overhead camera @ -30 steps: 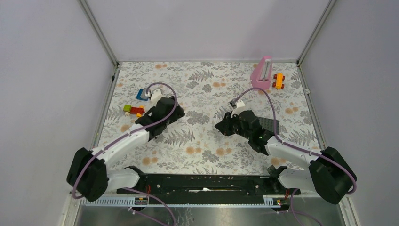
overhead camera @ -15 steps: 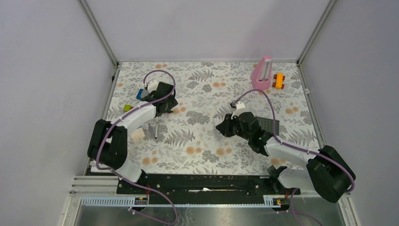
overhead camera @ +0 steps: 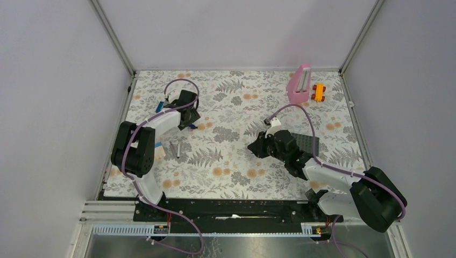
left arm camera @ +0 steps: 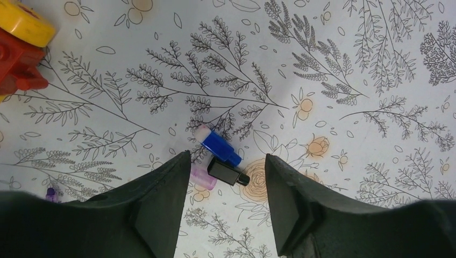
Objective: Insert the pens into the pen caps
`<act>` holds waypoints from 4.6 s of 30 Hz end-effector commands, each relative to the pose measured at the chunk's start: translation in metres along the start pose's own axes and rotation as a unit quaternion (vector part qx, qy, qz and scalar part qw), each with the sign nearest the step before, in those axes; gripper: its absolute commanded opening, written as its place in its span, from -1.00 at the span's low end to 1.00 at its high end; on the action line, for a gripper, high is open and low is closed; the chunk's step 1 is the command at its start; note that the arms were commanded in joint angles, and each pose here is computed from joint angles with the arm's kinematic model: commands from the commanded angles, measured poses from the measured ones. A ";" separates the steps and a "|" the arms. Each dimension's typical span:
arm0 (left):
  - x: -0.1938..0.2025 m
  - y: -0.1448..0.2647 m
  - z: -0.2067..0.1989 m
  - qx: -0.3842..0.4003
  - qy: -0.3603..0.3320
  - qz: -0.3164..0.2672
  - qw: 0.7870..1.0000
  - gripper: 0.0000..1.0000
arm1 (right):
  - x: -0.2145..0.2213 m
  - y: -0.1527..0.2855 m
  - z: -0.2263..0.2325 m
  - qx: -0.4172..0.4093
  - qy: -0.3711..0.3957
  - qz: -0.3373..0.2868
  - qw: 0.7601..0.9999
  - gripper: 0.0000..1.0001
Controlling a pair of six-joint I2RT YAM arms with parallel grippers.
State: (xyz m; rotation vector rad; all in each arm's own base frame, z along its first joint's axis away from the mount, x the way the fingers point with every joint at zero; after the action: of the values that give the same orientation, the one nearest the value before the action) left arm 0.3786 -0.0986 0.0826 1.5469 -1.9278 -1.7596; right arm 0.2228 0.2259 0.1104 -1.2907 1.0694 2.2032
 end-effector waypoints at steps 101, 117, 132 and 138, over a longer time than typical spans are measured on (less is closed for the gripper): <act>0.170 0.076 0.012 0.056 -0.320 0.135 0.936 0.15 | -0.019 0.016 -0.014 -0.020 -0.039 -0.078 0.996 -1.00; 0.177 0.067 0.005 0.035 -0.320 0.146 0.935 -0.50 | -0.018 0.018 -0.014 -0.022 -0.040 -0.083 0.995 -1.00; 0.174 0.072 0.004 0.038 -0.361 0.156 0.919 -0.29 | -0.018 0.019 -0.015 -0.021 -0.041 -0.085 0.995 -1.00; 0.175 0.072 0.001 0.043 -0.374 0.164 0.912 -0.30 | -0.018 0.019 -0.014 -0.022 -0.041 -0.085 0.995 -1.00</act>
State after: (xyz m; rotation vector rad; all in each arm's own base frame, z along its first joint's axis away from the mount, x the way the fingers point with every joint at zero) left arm 0.2557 -0.2372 0.0537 0.6081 -2.4189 -2.2693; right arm 0.2241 0.2030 0.1165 -1.2213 0.9155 2.1812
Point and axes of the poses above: each gripper's point midway between its finger pads, its own y axis back along the fingers, its own z axis along the line the jaws close on, x = y × z, the point moved 4 cm from there along y, back along the fingers, and after that the axes turned 12 degrees about y, right-handed, at the moved point
